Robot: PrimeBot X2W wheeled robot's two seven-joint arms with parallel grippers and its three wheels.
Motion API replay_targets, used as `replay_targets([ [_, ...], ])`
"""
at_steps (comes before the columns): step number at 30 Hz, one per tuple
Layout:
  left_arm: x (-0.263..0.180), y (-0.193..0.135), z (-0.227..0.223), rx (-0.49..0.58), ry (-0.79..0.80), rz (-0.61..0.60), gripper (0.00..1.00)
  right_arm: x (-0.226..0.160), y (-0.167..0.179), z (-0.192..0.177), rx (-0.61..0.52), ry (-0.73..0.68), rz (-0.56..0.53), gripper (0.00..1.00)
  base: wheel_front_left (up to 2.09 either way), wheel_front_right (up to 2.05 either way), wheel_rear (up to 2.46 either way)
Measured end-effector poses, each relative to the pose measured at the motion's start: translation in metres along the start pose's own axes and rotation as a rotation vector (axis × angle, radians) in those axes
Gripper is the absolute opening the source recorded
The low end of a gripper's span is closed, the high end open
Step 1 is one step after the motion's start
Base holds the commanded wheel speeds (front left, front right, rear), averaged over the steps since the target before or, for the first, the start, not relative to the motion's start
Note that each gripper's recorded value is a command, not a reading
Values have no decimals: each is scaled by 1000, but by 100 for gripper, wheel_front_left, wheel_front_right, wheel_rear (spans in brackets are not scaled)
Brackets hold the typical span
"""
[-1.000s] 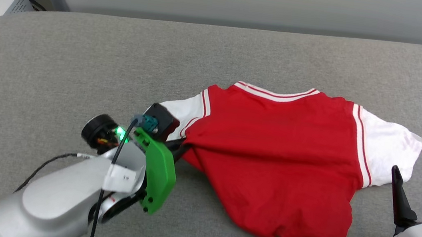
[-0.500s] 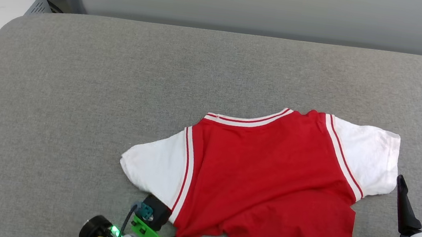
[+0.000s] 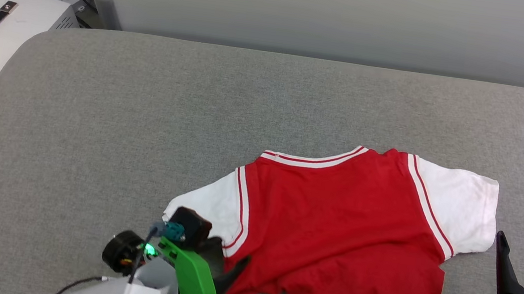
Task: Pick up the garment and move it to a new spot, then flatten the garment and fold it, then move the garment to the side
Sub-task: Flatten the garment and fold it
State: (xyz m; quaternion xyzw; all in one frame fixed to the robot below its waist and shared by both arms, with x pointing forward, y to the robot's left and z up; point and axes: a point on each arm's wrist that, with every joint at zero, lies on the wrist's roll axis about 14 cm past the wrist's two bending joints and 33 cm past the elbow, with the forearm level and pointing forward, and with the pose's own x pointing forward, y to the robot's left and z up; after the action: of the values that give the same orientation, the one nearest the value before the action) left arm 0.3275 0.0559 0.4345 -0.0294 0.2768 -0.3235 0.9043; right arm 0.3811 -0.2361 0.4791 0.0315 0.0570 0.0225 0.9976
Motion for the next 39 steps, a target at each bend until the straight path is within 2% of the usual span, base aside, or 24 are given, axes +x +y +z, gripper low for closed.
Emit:
replay_targets([
  [13, -51, 72, 150, 201, -351, 214, 100, 1, 11, 1, 15, -9, 17, 100, 0, 0, 0],
  [16, -56, 85, 177, 232, -394, 246, 100, 1, 10, -1, 15, -2, 14, 100, 0, 0, 0],
  [18, -54, 91, 184, 209, -388, 245, 100, 2, 9, -3, 15, 3, 12, 100, 0, 0, 0],
  [21, -42, 103, 170, 198, -257, 239, 100, 2, 7, -5, 14, 10, 7, 100, 0, 0, 0],
  [29, -15, 132, 88, 117, 192, 206, 100, 9, 1, -10, 7, 25, -4, 100, 0, 0, 0],
  [35, 5, 138, 41, 37, 388, 163, 100, 16, -2, -15, 0, 42, -9, 100, 0, 0, 0],
  [39, 16, 131, 6, 23, 525, 114, 100, 18, -6, -17, -9, 50, -14, 100, 0, 0, 0],
])
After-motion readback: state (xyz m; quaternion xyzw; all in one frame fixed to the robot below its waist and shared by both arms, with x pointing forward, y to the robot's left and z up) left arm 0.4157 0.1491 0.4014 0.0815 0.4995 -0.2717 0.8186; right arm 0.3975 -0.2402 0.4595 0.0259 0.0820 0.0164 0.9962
